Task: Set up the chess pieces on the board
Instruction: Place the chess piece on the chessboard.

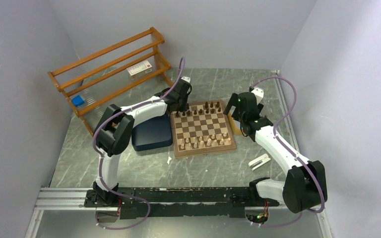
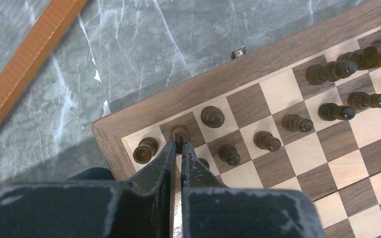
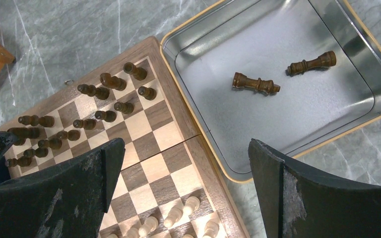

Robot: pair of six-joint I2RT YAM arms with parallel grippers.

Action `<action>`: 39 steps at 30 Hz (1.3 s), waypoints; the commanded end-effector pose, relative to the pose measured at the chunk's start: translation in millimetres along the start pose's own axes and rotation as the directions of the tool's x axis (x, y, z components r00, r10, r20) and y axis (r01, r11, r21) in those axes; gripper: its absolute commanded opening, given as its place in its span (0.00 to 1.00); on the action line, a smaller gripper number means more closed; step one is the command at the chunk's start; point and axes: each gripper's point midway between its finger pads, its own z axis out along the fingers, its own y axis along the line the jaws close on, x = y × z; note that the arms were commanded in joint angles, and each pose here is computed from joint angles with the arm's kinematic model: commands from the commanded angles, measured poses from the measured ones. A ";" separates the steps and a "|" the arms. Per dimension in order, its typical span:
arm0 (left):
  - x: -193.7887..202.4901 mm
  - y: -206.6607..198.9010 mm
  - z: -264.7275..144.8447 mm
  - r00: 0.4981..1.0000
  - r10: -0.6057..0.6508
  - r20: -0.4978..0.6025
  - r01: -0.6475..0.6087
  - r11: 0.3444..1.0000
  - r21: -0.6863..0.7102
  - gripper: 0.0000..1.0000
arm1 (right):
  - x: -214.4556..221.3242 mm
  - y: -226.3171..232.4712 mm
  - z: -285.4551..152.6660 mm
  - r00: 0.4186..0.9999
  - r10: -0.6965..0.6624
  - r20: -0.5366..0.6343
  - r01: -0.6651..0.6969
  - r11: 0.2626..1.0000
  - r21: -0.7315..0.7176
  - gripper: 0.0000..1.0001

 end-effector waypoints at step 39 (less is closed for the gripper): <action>-18.1 -4.7 3.2 1.000 0.014 0.011 -0.014 1.000 -0.014 0.29 | 2.4 2.6 10.8 1.000 -0.012 -0.006 0.012 1.000 -0.010 1.00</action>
